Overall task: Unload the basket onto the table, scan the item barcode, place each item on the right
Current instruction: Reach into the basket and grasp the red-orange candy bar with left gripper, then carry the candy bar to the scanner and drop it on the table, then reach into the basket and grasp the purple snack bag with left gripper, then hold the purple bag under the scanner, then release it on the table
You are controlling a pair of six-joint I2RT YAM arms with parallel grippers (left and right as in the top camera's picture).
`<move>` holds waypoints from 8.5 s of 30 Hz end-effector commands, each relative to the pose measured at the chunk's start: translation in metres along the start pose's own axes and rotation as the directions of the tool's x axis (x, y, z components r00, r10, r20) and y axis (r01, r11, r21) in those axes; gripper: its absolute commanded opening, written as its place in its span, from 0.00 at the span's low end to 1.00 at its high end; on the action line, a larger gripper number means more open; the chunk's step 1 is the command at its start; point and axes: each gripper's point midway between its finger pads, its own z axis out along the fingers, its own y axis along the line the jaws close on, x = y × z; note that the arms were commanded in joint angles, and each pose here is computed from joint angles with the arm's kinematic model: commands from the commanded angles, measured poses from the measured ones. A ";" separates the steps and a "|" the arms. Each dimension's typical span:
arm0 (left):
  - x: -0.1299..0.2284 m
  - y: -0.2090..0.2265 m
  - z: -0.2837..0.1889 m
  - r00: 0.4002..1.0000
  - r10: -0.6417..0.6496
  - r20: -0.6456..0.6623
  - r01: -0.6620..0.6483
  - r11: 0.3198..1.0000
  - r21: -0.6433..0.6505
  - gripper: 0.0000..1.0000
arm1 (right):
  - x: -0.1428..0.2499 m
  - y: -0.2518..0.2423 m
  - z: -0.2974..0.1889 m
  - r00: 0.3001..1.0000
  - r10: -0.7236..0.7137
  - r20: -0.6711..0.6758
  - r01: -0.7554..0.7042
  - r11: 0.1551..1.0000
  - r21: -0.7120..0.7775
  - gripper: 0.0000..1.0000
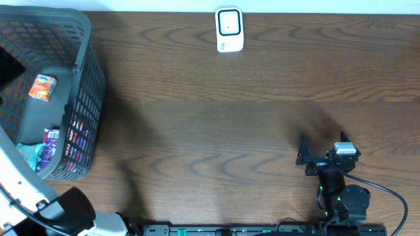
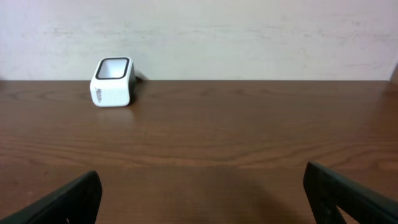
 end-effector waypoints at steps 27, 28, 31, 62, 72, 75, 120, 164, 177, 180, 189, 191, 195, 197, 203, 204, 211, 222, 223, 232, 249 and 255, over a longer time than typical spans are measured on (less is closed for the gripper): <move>0.177 0.026 0.134 0.760 0.097 -0.643 -0.217 0.970 -0.111 0.88 | 0.001 -0.003 0.000 1.000 -0.013 0.000 0.013 1.000 0.012 0.99; 0.180 0.026 0.136 0.757 0.096 -0.647 -0.218 0.969 -0.112 0.88 | 0.001 -0.003 0.000 1.000 -0.013 0.000 0.013 1.000 0.012 0.99; 0.185 0.027 0.145 0.762 0.096 -0.641 -0.216 0.970 -0.111 0.88 | 0.001 -0.003 0.000 1.000 -0.013 0.000 0.013 1.000 0.012 0.99; 0.188 -0.001 0.156 0.793 0.098 -0.601 -0.114 0.993 0.012 0.07 | 0.001 -0.003 0.000 1.000 -0.013 0.000 0.013 1.000 0.012 0.99; 0.028 -0.032 0.043 0.997 -0.071 -0.015 0.073 0.990 0.121 0.07 | 0.001 -0.003 0.000 1.000 -0.013 0.000 0.013 1.000 0.012 0.99; -0.005 -0.036 -0.011 0.965 -0.196 0.174 0.156 0.963 0.218 0.07 | 0.001 -0.003 0.000 1.000 -0.013 0.000 0.013 1.000 0.012 0.99; 0.410 -0.411 0.009 0.872 0.422 -0.249 -0.245 0.815 0.525 0.07 | 0.001 -0.003 0.000 1.000 -0.013 -0.001 0.013 1.000 0.012 0.99; -0.010 -0.055 -0.023 0.939 0.063 0.338 -0.053 0.998 -0.038 0.99 | 0.001 -0.003 0.000 1.000 -0.013 -0.001 0.013 1.000 0.012 0.99; 0.076 -0.012 0.102 0.964 -0.202 -0.174 0.167 0.966 -0.196 0.99 | 0.001 -0.003 0.000 1.000 -0.013 -0.001 0.013 1.000 0.012 0.99; 0.103 0.000 0.117 0.917 -0.293 -0.271 0.211 0.932 -0.296 0.99 | 0.001 -0.003 0.000 1.000 -0.013 -0.001 0.013 1.000 0.012 0.99; 0.153 0.002 0.152 0.841 -0.371 -0.393 0.190 0.884 -0.427 0.99 | 0.001 -0.003 0.000 1.000 -0.013 -0.001 0.013 1.000 0.012 0.99; 0.162 0.005 0.159 0.833 -0.397 -0.385 0.206 0.869 -0.450 0.99 | 0.001 -0.003 0.000 1.000 -0.013 -0.001 0.013 1.000 0.012 0.99; 0.177 0.014 0.171 0.820 -0.431 -0.376 0.225 0.848 -0.480 0.99 | 0.001 -0.003 0.000 1.000 -0.013 -0.001 0.013 1.000 0.012 0.99; 0.184 0.017 0.177 0.821 -0.430 -0.376 0.220 0.845 -0.487 0.99 | 0.001 -0.003 0.000 1.000 -0.013 -0.001 0.013 1.000 0.012 0.99; 0.208 0.024 0.189 0.813 -0.429 -0.392 0.200 0.840 -0.505 0.87 | 0.001 -0.003 0.000 1.000 -0.013 -0.001 0.013 1.000 0.012 0.99; 0.210 0.025 0.189 0.812 -0.429 -0.396 0.196 0.839 -0.507 0.77 | 0.001 -0.003 0.000 1.000 -0.013 -0.001 0.013 1.000 0.012 0.99; 0.214 0.027 0.184 0.805 -0.421 -0.418 0.173 0.841 -0.513 0.08 | 0.001 -0.003 0.000 1.000 -0.013 -0.001 0.013 1.000 0.012 0.99; 0.102 -0.061 0.108 0.887 -0.267 -0.378 0.312 0.948 0.063 0.07 | 0.001 -0.003 0.000 1.000 -0.013 -0.001 0.013 1.000 0.012 0.99; 0.085 -0.068 0.093 0.903 -0.272 -0.333 0.329 0.936 0.126 0.07 | 0.001 -0.003 0.000 1.000 -0.013 -0.001 0.013 1.000 0.012 0.99; -0.020 -0.084 -0.094 0.891 -0.412 0.188 0.250 0.794 0.554 0.07 | 0.001 -0.003 0.000 1.000 -0.013 -0.001 0.013 1.000 0.012 0.99; 0.186 -0.302 -0.209 0.819 0.398 0.414 -0.539 0.284 0.793 0.07 | 0.001 -0.003 0.000 1.000 -0.013 -0.001 0.013 1.000 0.012 0.99; 0.289 -0.344 -0.166 0.637 0.679 0.365 -0.633 0.190 0.751 0.07 | 0.001 -0.003 0.000 1.000 -0.013 -0.001 0.013 1.000 0.012 0.99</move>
